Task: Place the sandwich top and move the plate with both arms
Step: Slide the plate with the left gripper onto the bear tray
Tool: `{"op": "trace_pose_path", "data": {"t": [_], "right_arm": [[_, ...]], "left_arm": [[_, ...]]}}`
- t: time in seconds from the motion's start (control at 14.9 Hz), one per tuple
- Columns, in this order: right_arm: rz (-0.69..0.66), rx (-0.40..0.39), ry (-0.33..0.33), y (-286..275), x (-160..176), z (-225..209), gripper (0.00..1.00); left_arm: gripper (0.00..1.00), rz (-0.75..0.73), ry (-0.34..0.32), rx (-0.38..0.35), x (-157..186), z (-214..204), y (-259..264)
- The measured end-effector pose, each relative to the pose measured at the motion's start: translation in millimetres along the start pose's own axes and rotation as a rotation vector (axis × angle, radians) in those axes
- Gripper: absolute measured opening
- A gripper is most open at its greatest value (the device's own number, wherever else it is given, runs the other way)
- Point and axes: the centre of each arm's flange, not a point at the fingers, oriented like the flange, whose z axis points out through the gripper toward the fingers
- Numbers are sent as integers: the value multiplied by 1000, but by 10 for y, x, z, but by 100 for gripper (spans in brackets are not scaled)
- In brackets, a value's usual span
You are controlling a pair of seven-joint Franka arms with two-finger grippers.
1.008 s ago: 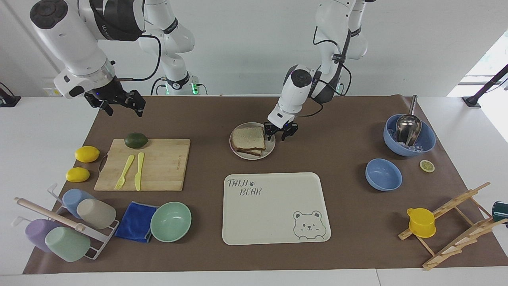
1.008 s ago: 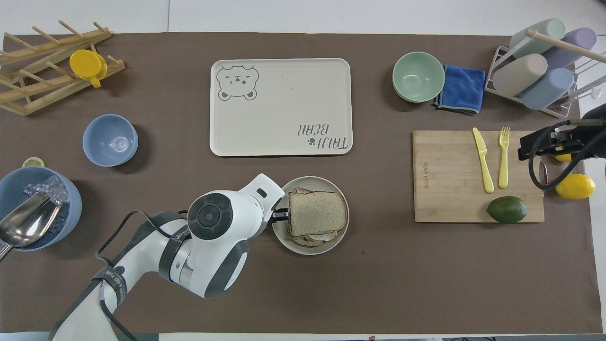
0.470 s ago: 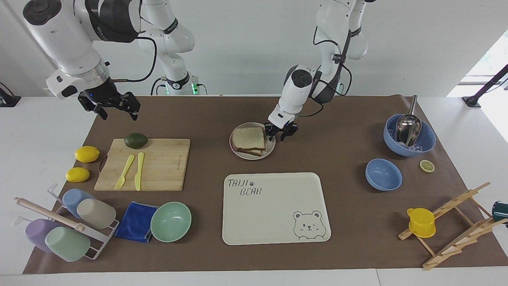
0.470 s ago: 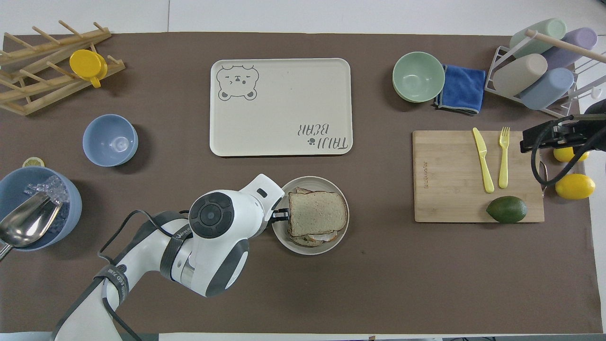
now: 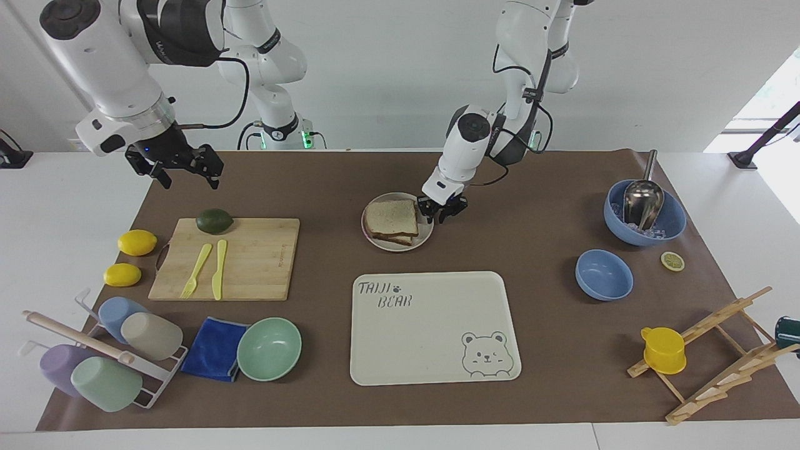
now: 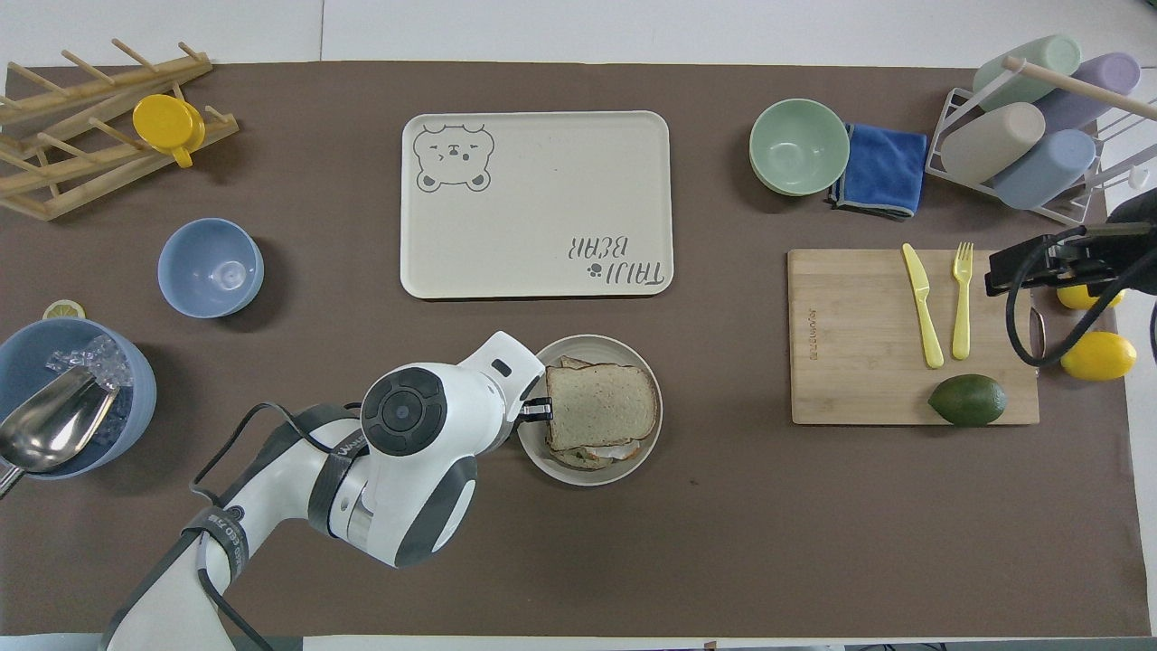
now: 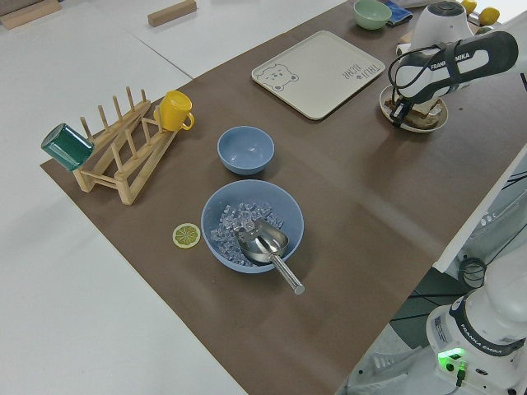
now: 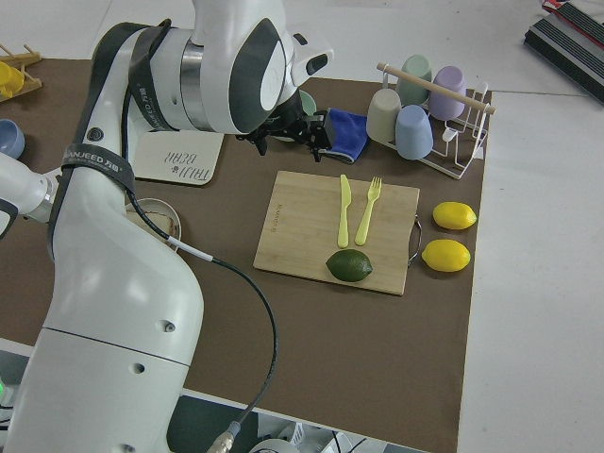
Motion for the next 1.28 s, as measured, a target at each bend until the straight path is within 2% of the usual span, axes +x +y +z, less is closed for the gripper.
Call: {"op": "trace_pose_path", "data": {"t": [0.2, 0.54, 0.74, 0.94, 1.28], "right_arm": [[8, 1, -31, 47, -49, -41, 100], [9, 1, -37, 50, -64, -73, 100], [16, 1, -39, 89, -66, -70, 100], [35, 3, -41, 190, -70, -63, 100], [34, 3, -44, 187, -71, -56, 100]], "left_arm": [[4, -7, -2, -4, 3, 0, -3], [4, -36, -12, -17, 158, -165, -3], [4, -81, -49, -20, 527, -633, -63], [4, -134, -28, -51, 938, -1160, -208], [4, -221, 20, -94, 1584, -1396, -496]]}}
